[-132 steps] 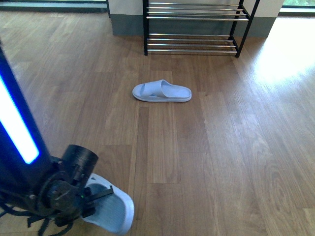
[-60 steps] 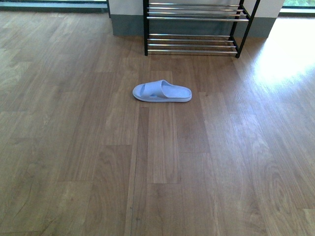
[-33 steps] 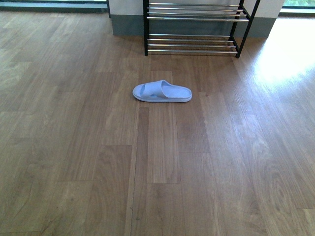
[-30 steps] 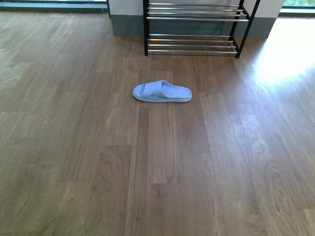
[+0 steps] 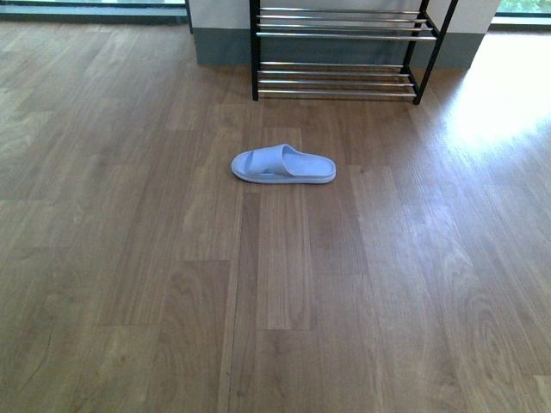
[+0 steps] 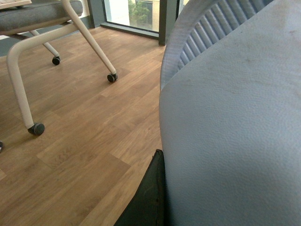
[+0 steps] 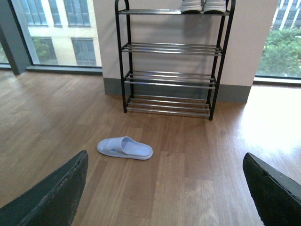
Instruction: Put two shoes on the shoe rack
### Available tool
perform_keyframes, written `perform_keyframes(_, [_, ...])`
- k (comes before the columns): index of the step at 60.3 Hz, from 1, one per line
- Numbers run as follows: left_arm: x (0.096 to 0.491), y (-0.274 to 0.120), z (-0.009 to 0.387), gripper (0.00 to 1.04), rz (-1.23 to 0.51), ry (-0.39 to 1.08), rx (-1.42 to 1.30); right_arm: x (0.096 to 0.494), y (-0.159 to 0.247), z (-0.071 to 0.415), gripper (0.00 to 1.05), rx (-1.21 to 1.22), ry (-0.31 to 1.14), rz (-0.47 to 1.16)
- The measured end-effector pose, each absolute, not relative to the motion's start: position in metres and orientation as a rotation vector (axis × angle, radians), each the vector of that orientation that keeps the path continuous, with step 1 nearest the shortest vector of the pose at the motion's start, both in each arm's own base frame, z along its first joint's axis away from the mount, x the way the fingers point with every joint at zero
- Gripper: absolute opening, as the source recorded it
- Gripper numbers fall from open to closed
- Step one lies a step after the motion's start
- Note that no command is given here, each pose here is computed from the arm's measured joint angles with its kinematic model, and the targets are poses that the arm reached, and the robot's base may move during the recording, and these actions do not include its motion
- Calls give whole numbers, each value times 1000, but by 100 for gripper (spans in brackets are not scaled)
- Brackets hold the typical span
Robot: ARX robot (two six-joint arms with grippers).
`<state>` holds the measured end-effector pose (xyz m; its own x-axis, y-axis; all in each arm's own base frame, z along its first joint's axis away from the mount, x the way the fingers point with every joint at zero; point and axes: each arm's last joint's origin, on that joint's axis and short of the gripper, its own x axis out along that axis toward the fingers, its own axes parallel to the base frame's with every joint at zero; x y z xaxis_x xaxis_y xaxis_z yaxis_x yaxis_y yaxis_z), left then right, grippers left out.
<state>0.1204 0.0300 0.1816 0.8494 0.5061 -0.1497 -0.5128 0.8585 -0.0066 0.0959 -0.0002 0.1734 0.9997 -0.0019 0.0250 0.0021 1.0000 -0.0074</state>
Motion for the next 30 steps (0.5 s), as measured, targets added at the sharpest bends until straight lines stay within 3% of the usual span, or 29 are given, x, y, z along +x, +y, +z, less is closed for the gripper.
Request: perform_keyframes(30, [120,30,180,2,539,150,-44,96,0,173,95,-8,-25,2])
